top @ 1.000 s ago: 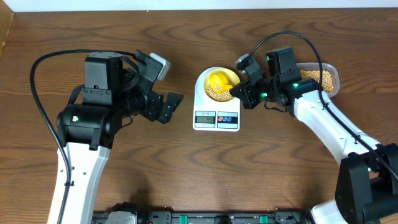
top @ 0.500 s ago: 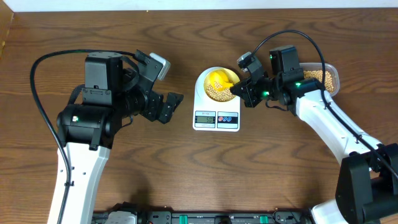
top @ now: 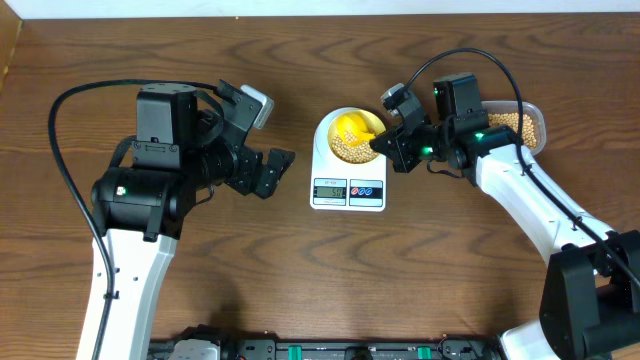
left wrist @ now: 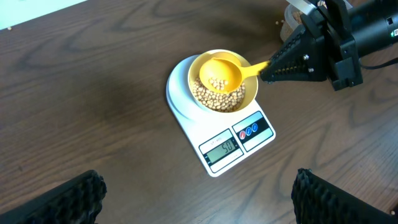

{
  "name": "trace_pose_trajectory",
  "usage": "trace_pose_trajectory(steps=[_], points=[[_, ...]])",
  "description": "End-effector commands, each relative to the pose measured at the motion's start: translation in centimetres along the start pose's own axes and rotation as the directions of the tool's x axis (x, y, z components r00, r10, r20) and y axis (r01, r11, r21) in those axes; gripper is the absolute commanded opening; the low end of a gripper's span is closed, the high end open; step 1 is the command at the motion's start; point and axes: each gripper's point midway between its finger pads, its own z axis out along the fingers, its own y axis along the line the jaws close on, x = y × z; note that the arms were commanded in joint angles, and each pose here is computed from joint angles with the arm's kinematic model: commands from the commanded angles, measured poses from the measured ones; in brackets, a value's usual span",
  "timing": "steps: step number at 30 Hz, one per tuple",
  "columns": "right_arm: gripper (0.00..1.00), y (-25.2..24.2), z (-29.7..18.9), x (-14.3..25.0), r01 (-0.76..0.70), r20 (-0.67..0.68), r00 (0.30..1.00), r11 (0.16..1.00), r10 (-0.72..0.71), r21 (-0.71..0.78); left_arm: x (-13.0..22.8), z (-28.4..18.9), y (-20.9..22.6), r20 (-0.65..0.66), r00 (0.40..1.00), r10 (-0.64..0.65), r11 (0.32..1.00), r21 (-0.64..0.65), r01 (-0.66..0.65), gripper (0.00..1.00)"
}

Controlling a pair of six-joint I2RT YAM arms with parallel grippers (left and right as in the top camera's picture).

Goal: Scoop item into bowl and weigh 50g on scale

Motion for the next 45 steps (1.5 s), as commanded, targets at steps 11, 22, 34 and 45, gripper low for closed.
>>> trace_pose_trajectory(steps=[11,22,34,45], points=[[0.01,1.8,-1.0,-0.9,0.011,0.038,0.999,0.997,-0.008,-0.080,0.0,0.0,-0.1,0.003,1.000,-0.004,1.000,0.009,0.004,0.98],[0.01,3.7,-4.9,-3.6,0.088,0.145,0.986,0.995,-0.080,-0.052,0.0,0.0,-0.1,0.003,1.000,-0.004,1.000,0.009,0.004,0.97],[0.01,1.1,-10.8,-5.2,-0.158,0.261,0.953,0.987,0.151,0.005,0.0,0.0,-0.1,0.003,1.000,-0.004,1.000,0.009,0.004,0.98],[0.02,-2.6,-16.5,-3.7,-0.303,0.330,0.909,0.948,0.256,0.099,0.0,0.0,-0.1,0.003,1.000,-0.004,1.000,0.009,0.004,0.98]])
